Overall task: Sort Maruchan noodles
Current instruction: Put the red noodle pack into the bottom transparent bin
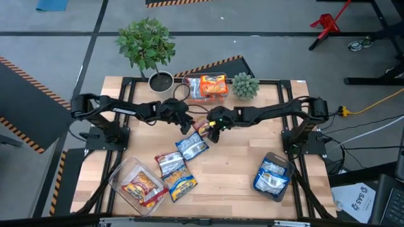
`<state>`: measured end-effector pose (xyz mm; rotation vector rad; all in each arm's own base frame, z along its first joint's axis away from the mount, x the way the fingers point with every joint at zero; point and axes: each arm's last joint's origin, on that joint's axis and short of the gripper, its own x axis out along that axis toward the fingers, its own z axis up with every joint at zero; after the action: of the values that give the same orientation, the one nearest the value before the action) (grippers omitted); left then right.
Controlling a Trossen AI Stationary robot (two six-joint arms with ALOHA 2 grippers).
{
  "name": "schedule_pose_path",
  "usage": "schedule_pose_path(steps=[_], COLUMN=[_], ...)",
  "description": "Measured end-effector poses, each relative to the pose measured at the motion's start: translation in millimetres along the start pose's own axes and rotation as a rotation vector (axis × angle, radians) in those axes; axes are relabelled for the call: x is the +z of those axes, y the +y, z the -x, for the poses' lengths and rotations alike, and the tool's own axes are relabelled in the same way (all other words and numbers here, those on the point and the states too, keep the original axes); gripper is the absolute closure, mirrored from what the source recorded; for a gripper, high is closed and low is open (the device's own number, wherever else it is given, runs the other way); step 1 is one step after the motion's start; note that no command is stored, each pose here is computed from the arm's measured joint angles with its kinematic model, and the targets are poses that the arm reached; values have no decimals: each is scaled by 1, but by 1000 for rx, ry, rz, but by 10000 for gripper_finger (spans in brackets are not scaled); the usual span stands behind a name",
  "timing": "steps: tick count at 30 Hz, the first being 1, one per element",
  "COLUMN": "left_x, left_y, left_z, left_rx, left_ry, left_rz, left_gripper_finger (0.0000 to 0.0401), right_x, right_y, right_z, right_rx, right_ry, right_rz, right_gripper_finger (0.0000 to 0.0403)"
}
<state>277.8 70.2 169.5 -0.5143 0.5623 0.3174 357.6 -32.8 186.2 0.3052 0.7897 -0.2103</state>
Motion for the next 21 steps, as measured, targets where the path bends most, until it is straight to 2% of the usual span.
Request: schedule_pose_path(steps=[7,11,21], left_x=[-10,-20,-36], left_y=[7,18,32], left_z=[-31,-42,-60], left_rx=[-17,19,30], left_ry=[-24,23,101], left_rz=[1,13,32], left_gripper_finger=[267,267,267], right_x=[-2,-11,-35], right_y=[-3,-8,-32], right_z=[22,23,11], right_rx=[-98,-185,-276], right_ry=[50,118,43], right_rz=[-50,-133,-328], right_gripper_finger=[205,205,201])
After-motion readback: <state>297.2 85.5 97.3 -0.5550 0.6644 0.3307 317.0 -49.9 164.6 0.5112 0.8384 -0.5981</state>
